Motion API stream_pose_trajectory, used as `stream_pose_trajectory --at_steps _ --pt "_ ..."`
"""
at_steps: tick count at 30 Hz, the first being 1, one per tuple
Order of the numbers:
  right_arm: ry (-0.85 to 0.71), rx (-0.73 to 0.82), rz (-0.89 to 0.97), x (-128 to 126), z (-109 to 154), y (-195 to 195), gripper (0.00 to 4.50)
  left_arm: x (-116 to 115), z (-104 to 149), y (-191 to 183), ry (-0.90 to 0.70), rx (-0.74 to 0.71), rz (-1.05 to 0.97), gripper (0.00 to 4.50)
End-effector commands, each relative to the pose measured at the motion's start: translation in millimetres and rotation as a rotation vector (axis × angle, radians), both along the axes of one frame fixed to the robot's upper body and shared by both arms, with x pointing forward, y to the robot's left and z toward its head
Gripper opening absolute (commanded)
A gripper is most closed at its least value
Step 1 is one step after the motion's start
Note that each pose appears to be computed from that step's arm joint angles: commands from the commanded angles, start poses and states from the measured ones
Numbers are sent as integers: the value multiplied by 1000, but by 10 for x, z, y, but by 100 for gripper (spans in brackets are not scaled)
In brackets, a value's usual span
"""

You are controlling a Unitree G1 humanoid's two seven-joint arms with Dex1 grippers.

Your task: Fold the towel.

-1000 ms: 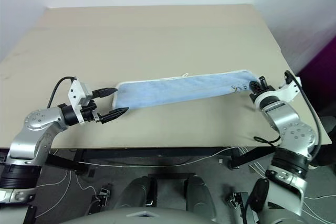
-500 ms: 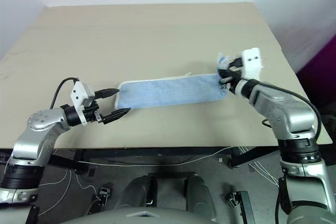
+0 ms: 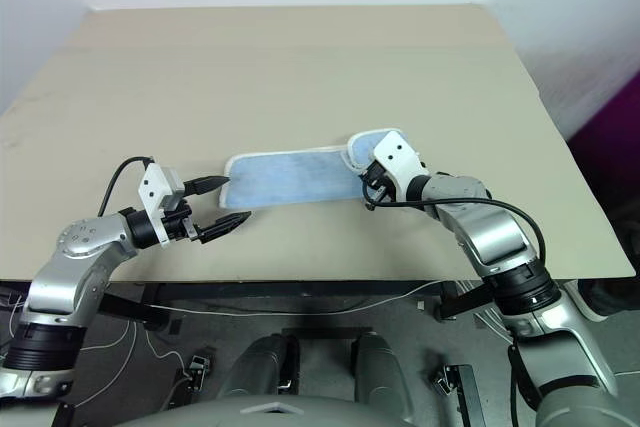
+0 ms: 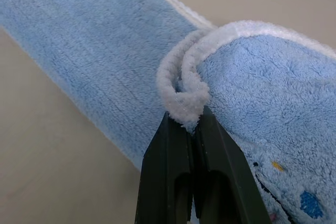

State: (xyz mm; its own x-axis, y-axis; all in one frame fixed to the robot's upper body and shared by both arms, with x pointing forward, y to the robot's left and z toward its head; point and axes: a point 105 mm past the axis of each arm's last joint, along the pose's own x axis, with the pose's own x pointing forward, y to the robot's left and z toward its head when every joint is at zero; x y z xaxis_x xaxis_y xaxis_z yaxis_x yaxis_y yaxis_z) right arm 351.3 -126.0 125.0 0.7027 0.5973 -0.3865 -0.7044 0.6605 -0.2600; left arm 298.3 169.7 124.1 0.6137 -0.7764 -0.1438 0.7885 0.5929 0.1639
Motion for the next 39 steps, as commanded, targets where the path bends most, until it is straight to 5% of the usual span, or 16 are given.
stream_pose_trajectory --at_steps 1,9,13,18,24,33,39 --pt "-42 33 9 12 159 8 62 -19 101 -27 -39 -14 -4 450" --pt "-91 118 66 -147 389 -49 330 -83 61 -106 36 -177 91 450" --pt "-98 254 45 -167 612 -227 330 -138 45 -115 92 -294 177 450" --pt "-48 428 -56 51 711 -400 208 -84 -110 -88 202 -393 377 450" --pt "18 417 -68 344 312 -241 5 -166 -104 -241 340 -630 477 450" --pt "99 224 -49 351 -474 -158 5 -321 -175 -319 485 -729 559 450" --pt "12 261 -5 330 -271 -117 5 -446 -303 -290 604 -798 644 450"
